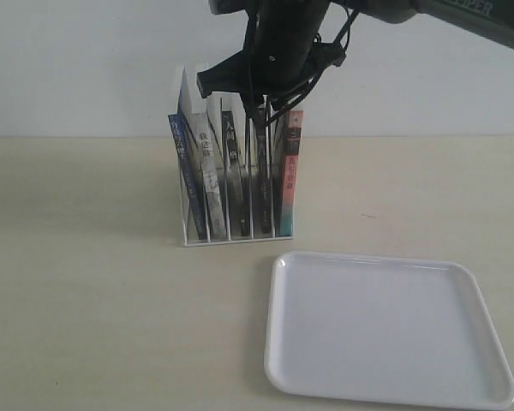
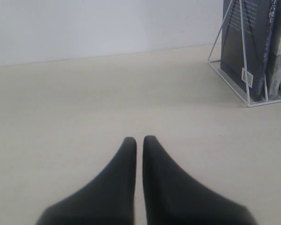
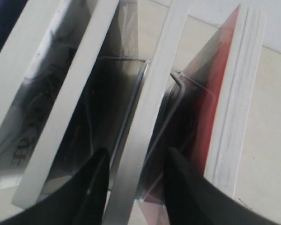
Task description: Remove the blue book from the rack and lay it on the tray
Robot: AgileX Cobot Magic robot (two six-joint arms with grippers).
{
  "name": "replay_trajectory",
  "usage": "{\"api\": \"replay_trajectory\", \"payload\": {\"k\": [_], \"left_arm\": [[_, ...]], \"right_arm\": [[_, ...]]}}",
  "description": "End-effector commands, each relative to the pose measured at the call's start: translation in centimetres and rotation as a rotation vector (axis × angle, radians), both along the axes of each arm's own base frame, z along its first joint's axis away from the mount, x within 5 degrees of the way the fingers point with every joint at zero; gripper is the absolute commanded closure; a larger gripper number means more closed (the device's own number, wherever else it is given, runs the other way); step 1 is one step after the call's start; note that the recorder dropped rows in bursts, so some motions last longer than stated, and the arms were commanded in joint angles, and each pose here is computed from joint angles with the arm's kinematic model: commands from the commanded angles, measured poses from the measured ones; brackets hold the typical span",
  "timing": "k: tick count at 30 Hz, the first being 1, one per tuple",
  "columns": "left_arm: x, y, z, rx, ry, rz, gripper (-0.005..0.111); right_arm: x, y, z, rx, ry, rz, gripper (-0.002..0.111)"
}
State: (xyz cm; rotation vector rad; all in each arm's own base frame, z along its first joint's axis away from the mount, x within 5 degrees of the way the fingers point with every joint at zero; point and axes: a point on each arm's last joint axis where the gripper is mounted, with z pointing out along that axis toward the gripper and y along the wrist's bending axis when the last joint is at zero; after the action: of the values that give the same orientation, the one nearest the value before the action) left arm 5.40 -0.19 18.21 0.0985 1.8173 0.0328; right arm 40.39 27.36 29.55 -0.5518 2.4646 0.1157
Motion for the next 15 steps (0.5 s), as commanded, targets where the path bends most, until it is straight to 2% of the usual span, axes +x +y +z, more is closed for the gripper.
{"api": "replay_trajectory", "payload": {"k": [1,8,11,13,15], "left_arm": [[0.01,0.01,0.27,0.001,-0.022,0.001,0.102],[0.01,0.01,0.27,0.001,-0.022,0.001,0.102],[0.01,0.01,0.27,0.001,-0.022,0.001,0.102],[0.01,0.01,0.27,0.001,-0.022,0.001,0.102],[0.01,0.01,0.27,0.001,-0.022,0.001,0.102]], "right_arm": [[0.64,-0.81,-0.05,-0.003,-0.002,-0.027,0.07],[0.7,-0.86,-0.16,0.013,0.009,-0.037,0.072],[0.69,-0.84,-0.16,0.017,0.012,-0.039,0.088],[0.69,-0.84,-0.16,0.017,0.012,-0.039,0.105],[0.69,-0.84,-0.16,0.019,0.012,-0.041,0.108]]}}
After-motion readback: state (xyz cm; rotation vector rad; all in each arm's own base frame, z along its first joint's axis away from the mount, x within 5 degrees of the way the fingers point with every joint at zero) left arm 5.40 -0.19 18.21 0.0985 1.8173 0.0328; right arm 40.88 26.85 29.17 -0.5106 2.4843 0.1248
